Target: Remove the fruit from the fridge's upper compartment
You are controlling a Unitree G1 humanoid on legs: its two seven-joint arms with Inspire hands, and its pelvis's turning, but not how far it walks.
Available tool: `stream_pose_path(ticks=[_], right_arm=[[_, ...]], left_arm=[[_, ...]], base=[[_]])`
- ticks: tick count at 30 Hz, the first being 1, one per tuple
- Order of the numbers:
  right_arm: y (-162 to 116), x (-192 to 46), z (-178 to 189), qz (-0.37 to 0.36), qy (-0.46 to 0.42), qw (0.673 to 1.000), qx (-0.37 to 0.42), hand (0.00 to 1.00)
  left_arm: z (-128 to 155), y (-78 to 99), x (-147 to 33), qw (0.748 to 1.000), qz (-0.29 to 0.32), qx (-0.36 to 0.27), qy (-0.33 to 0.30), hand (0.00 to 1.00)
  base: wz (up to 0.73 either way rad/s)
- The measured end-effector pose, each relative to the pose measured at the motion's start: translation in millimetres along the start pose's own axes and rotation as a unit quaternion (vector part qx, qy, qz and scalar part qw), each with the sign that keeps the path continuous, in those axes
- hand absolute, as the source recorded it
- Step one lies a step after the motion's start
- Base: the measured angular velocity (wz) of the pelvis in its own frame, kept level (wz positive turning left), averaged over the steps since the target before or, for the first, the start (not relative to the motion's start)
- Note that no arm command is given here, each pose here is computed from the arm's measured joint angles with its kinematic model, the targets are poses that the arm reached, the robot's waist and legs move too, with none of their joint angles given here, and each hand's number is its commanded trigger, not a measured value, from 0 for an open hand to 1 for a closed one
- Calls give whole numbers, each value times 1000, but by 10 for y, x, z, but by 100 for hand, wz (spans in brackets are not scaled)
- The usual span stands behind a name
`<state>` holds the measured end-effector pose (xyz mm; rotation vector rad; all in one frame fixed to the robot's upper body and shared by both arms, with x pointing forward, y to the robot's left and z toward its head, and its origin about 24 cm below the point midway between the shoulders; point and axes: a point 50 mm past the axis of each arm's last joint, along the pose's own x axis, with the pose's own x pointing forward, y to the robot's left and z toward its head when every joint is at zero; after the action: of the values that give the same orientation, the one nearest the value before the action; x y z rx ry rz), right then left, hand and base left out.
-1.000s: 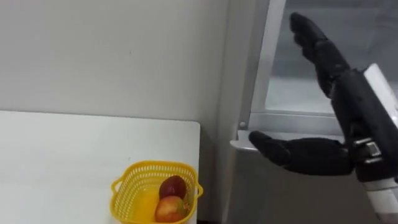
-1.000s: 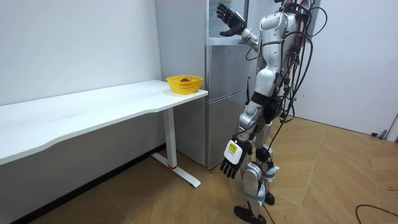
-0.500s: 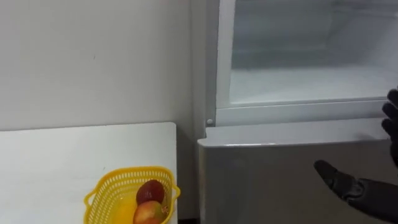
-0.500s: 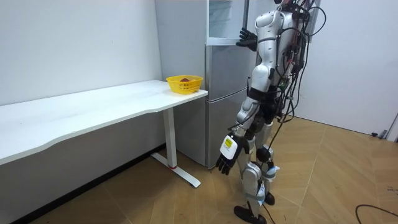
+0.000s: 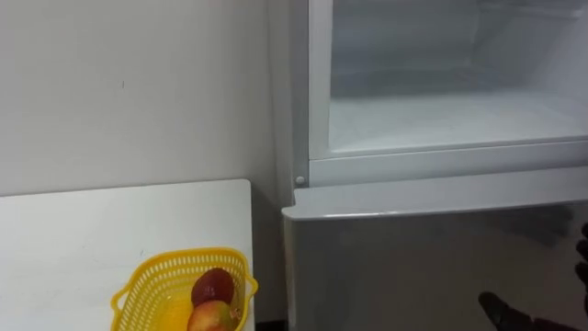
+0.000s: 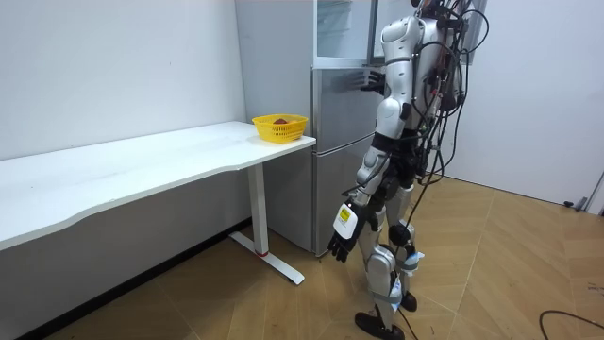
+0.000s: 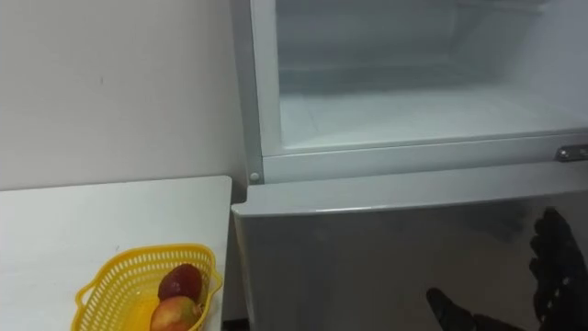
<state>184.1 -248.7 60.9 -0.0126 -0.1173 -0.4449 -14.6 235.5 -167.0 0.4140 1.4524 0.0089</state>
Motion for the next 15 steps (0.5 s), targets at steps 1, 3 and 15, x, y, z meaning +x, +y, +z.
stream_pose_path(ticks=[1,3,15], right_arm=[[-13,-11,-38,-6,11,1000,12,0],[-37,-26,-80,-21,25,999,32,0],[-215,-126,-443,-138,130,972,136,0]], left_arm=[[0,5,0,1000,1,-7,0,0],[5,17,1,1000,3,-7,-1,0],[-32,31,-8,1000,22,-7,3,0]], base=[[-9],[-6],[0]])
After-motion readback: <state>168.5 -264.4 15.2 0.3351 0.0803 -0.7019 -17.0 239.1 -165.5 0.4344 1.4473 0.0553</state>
